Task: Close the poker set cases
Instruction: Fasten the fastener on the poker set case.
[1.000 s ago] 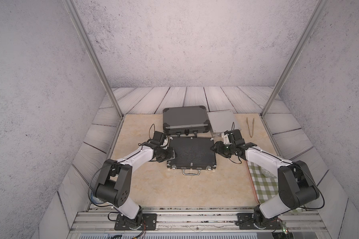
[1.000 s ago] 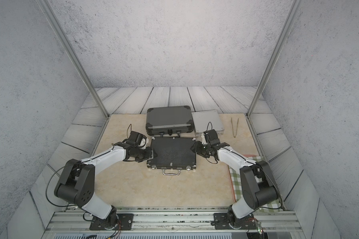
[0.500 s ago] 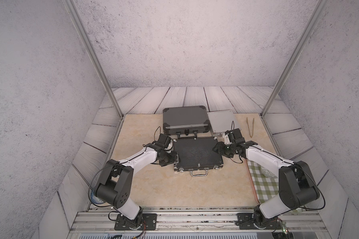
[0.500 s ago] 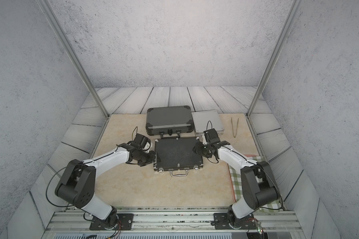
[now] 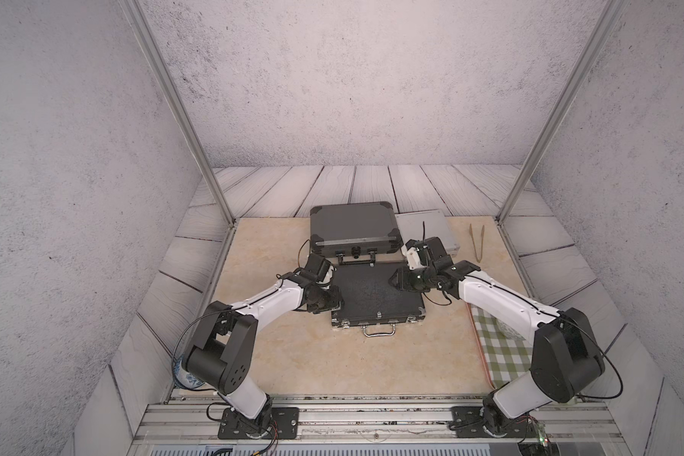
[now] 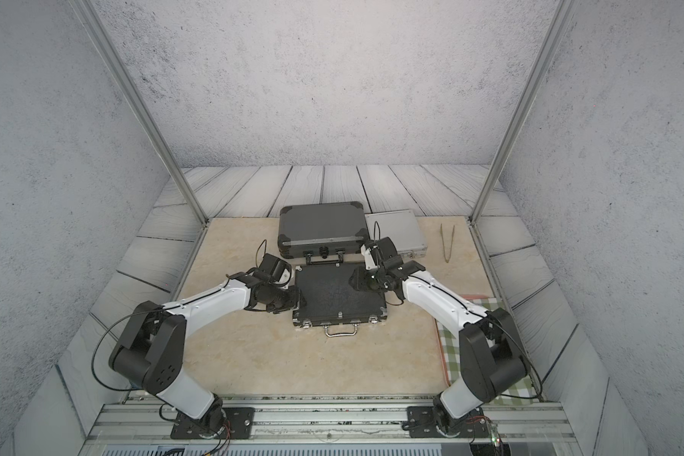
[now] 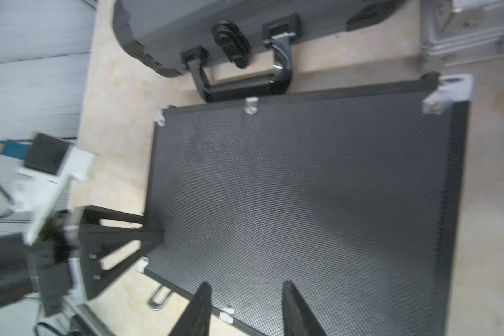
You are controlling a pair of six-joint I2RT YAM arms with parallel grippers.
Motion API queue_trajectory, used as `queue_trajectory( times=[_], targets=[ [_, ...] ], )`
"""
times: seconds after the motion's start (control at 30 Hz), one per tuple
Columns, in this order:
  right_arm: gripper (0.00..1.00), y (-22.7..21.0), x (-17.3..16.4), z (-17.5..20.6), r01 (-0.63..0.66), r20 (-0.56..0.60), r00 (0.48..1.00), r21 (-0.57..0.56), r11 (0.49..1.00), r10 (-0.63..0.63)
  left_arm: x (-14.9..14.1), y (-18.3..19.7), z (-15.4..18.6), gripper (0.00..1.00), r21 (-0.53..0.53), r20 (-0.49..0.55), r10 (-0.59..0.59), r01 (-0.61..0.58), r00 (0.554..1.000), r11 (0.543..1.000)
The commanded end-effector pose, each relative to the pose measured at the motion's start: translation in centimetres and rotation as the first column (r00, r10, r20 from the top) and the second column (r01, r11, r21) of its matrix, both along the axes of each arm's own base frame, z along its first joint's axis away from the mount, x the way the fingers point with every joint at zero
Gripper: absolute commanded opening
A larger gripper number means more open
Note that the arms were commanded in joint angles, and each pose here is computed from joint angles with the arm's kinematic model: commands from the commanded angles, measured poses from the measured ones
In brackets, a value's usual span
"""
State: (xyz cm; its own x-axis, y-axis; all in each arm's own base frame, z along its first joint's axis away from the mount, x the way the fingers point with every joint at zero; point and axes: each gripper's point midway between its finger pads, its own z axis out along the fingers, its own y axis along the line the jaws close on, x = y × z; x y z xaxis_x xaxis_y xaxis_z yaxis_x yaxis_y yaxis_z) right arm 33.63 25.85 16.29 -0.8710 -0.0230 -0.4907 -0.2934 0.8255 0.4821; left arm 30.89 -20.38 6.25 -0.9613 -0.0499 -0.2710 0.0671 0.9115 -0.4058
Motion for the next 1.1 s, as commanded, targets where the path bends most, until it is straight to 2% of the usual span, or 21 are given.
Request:
queue_trajectory(
  times=[0.0,0.17,0.53,0.63,0.8,0.97,1.07],
  targets=[
    [0.30,2.1,-0.9,-0.9,-0.101,-0.011,0.995,-0.063,0.993,0.101,-3.0,5.0,-4.6,0.48,0.235,-0.103,0.091,-0.064,0.991,0.970],
    [0.18,6.8,-2.7,-2.4,-0.222,-0.046,0.974,-0.057,0.973,0.220,-2.7,5.0,-4.0,0.45,0.219,-0.084,0.119,-0.099,0.989,0.971],
    [0.09,12.6,-4.7,-7.3,-0.364,-0.115,0.927,-0.054,0.930,0.357,-3.0,4.8,-4.7,0.44,0.178,-0.103,0.148,-0.128,0.984,0.976],
    [0.08,13.2,-4.7,-7.5,-0.371,-0.113,0.925,-0.048,0.928,0.364,-3.2,4.9,-4.8,0.43,0.176,-0.102,0.155,-0.136,0.983,0.975],
    [0.07,13.8,-5.3,-8.4,-0.381,-0.137,0.918,-0.042,0.924,0.373,-2.8,5.6,-3.6,0.40,0.197,-0.045,0.171,-0.159,0.984,0.967],
    [0.03,12.2,-7.6,-16.0,-0.366,-0.315,0.890,-0.063,0.928,0.330,-2.3,6.3,-1.7,0.42,0.224,0.009,0.173,-0.170,0.985,0.960],
    [0.03,11.3,-8.5,-17.6,-0.340,-0.339,0.891,-0.060,0.938,0.301,-2.0,6.7,0.2,0.45,0.231,0.062,0.166,-0.176,0.984,0.957]
  ],
)
